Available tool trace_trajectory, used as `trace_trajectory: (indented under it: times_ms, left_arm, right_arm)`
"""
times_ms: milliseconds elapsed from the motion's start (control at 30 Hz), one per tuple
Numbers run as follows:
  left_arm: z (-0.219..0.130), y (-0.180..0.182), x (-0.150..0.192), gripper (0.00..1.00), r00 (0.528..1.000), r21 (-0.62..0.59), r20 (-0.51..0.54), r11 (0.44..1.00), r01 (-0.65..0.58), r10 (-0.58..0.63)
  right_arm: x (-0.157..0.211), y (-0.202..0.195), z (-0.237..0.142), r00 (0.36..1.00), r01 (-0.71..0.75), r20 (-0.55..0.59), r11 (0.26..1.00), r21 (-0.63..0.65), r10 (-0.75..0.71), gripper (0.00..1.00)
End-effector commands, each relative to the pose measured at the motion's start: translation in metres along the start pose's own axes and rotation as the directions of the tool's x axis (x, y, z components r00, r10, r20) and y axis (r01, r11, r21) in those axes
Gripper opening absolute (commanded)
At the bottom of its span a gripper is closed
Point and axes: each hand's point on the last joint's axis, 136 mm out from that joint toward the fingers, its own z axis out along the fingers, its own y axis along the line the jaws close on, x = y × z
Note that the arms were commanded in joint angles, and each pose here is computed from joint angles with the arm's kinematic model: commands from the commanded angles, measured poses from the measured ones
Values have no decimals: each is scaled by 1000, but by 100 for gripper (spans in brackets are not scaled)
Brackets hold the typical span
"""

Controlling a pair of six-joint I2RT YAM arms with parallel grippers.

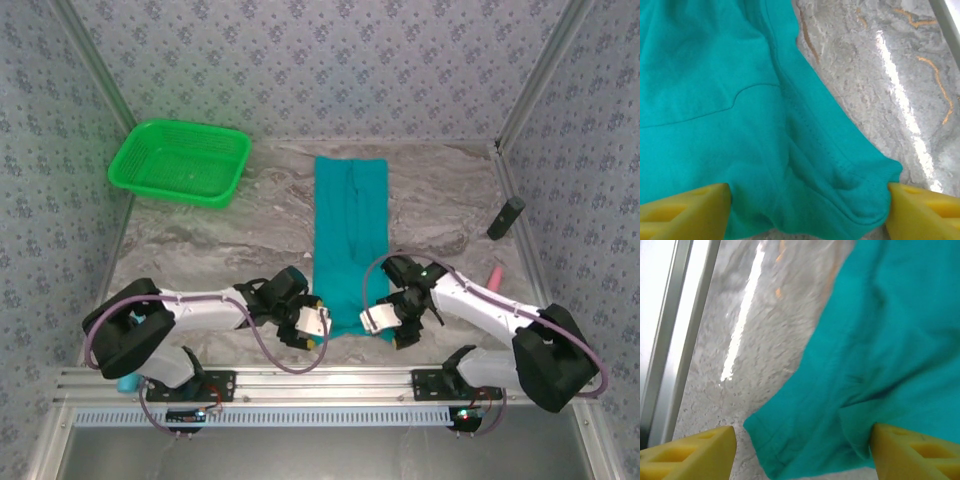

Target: Fold the inside-out t-shirt

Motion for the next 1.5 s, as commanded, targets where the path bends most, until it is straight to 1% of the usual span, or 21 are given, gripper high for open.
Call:
trace_trajectory:
  times_ms: [0, 133, 200, 233, 400, 467, 500, 567, 600, 667, 733, 833, 900, 1033, 1133, 1167, 1233, 1300, 1333, 1400, 1467]
  left_arm:
    - [8, -6, -8, 73, 999, 61, 37, 997, -37, 35]
    - [9, -9, -2, 64, 999, 76, 10, 997, -32, 32]
    - [8, -11, 0, 61, 999, 72, 6, 997, -32, 32]
    - [7, -13, 1, 59, 999, 74, 6, 997, -35, 35]
    - [7, -27, 4, 42, 999, 106, 0, 994, -35, 35]
    - [6, -32, 2, 35, 1000, 127, -14, 992, -24, 26]
    - [5, -32, 0, 30, 1000, 137, -20, 991, -6, 9]
    - [-4, -37, -9, 8, 1000, 194, -24, 981, 25, -21]
    - [-9, -40, -15, 2, 999, 216, -21, 976, 37, -33]
    - [-25, -47, -29, 2, 997, 260, -33, 963, 76, -69]
    - [-44, -55, -40, 2, 993, 286, -58, 951, 117, -104]
    - [-79, -71, -60, 2, 983, 300, -114, 938, 171, -143]
    - [-100, -83, -76, 2, 978, 307, -125, 931, 200, -169]
    - [-141, -94, -117, 0, 959, 319, -79, 905, 282, -271]
    - [-175, -93, -149, 0, 941, 353, 32, 884, 306, -338]
    - [-185, -90, -157, 0, 936, 349, 69, 887, 302, -346]
    - [-200, -81, -167, 0, 933, 320, 118, 902, 290, -341]
    - [-207, -68, -167, 0, 928, 291, 143, 911, 293, -344]
    - [-207, -59, -163, 0, 924, 272, 144, 912, 306, -353]
    - [-205, -36, -156, 0, 910, 257, 147, 903, 343, -387]
    - [-204, -17, -155, 0, 894, 293, 153, 883, 366, -422]
  right_arm:
    - [15, -13, 8, 987, 123, -109, 991, 45, -118, 71]
    - [24, -13, 17, 964, 180, -211, 980, 82, -160, 70]
    - [20, -13, 18, 961, 204, -210, 973, 111, -178, 68]
    - [17, -9, 19, 960, 217, -205, 970, 110, -191, 64]
    - [15, 0, 26, 938, 290, -240, 946, 142, -251, 30]
    - [5, -3, 25, 946, 271, -228, 946, 175, -229, 10]
    - [0, 0, 23, 953, 255, -210, 953, 162, -219, 1]
    - [-12, 13, 13, 966, 220, -160, 971, 96, -203, 0]
    - [-18, 22, 5, 969, 217, -135, 975, 55, -208, 0]
    - [-30, 39, -15, 973, 217, -84, 976, -10, -217, 0]
    - [-36, 56, -35, 965, 255, -59, 966, -33, -257, 0]
    - [-58, 80, -66, 952, 307, 8, 952, 9, -307, 0]
    - [-76, 90, -91, 959, 272, 77, 962, 34, -274, 0]
    - [-101, 101, -135, 977, 120, 176, 993, -6, -117, 0]
    - [-127, 104, -161, 960, 44, 278, 997, -57, -26, 0]
    - [-136, 104, -171, 950, 27, 314, 997, -68, -5, 0]
    - [-140, 98, -180, 939, -19, 341, 998, -54, 36, 0]
    - [-132, 84, -180, 938, -91, 334, 996, -19, 92, 0]
    - [-125, 74, -178, 932, -155, 331, 988, -1, 146, 0]
    - [-113, 55, -177, 903, -272, 346, 962, 5, 253, 0]
    - [-106, 39, -179, 848, -375, 393, 927, -31, 356, 0]
